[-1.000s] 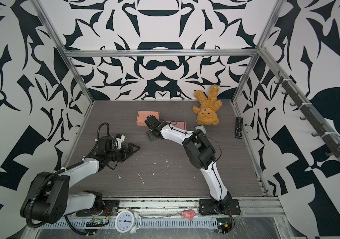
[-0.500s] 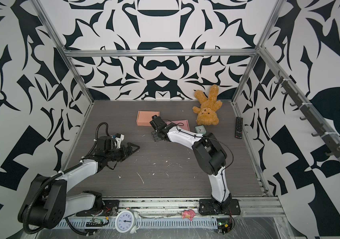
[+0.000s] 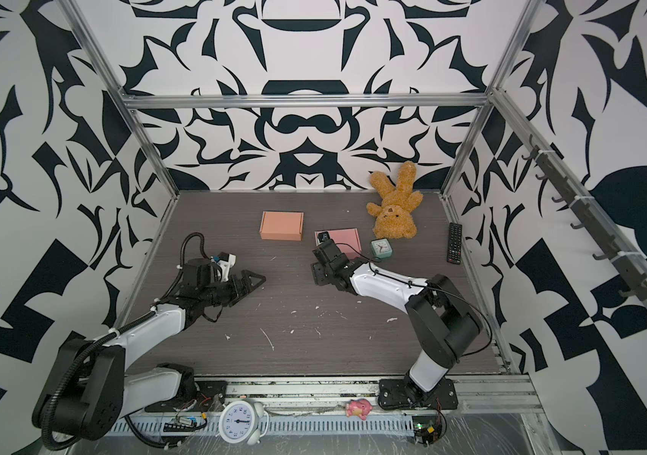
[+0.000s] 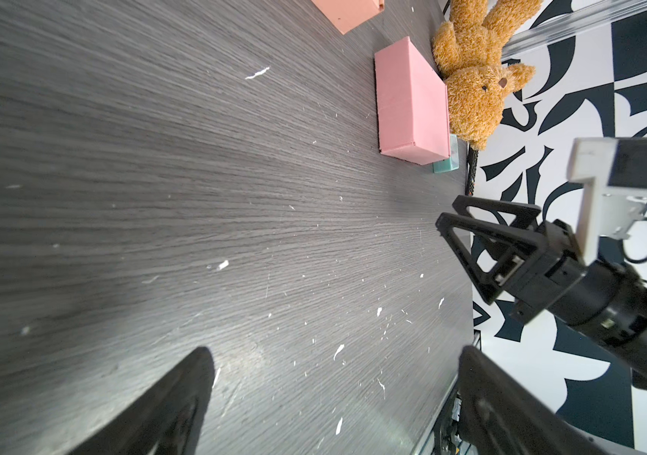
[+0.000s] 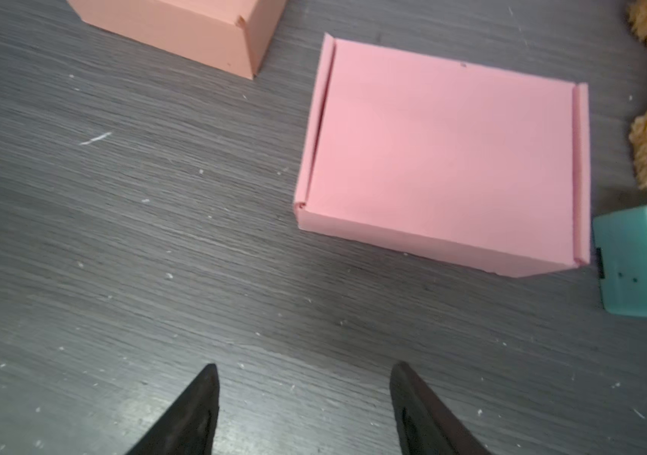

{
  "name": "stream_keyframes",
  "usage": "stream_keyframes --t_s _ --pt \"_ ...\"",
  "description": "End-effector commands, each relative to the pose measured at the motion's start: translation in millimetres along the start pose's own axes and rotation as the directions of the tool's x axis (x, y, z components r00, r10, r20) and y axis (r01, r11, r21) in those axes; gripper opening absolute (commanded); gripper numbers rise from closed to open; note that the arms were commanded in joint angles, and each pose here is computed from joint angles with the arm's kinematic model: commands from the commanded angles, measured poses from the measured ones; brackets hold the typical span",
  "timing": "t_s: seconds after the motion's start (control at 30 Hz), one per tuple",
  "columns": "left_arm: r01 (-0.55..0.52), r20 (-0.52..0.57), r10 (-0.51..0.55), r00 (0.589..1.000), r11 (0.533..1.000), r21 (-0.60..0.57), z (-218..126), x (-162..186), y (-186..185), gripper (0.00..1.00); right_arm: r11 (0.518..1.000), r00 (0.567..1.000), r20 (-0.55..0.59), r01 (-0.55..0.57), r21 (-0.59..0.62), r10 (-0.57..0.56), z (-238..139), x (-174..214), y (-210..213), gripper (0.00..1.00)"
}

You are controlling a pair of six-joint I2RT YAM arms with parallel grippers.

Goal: Fold the paper box

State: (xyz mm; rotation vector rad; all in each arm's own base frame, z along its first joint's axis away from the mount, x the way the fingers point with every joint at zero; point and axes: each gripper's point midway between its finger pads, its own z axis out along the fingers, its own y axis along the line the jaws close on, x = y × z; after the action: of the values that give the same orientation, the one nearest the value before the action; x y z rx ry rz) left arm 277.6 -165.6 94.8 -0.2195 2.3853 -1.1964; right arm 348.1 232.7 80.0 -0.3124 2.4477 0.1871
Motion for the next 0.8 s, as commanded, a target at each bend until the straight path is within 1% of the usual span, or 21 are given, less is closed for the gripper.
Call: stream_keyframes --t_s 0.0,0.17,0.3,0.57,0.77 --pt "-0.019 0.018 0.019 1.0 0.999 0.033 -3 -8 -11 0.99 0.993 0.993 0.058 -0.104 -0.049 0.106 8 -19 -5 0.7" --pt "-0.024 0.02 0.023 1.0 0.999 0.026 -5 -5 -10 0.99 0.989 0.989 0.042 -0.144 -0.015 0.145 34 -18 -23 0.71" --pt "-0.033 0.024 0.032 0.999 0.999 0.017 -8 -4 -9 0.99 0.983 0.982 0.051 -0.183 -0.011 0.183 46 -25 -32 0.71" --pt "-0.032 0.017 0.031 0.999 0.999 0.031 -5 -8 -13 0.99 0.973 0.971 0.053 -0.231 0.001 0.231 66 -38 -38 0.73" --pt "-0.029 0.01 0.029 1.0 0.999 0.035 -3 -8 -13 0.99 0.953 0.952 0.038 -0.303 0.007 0.303 85 -42 -44 0.74"
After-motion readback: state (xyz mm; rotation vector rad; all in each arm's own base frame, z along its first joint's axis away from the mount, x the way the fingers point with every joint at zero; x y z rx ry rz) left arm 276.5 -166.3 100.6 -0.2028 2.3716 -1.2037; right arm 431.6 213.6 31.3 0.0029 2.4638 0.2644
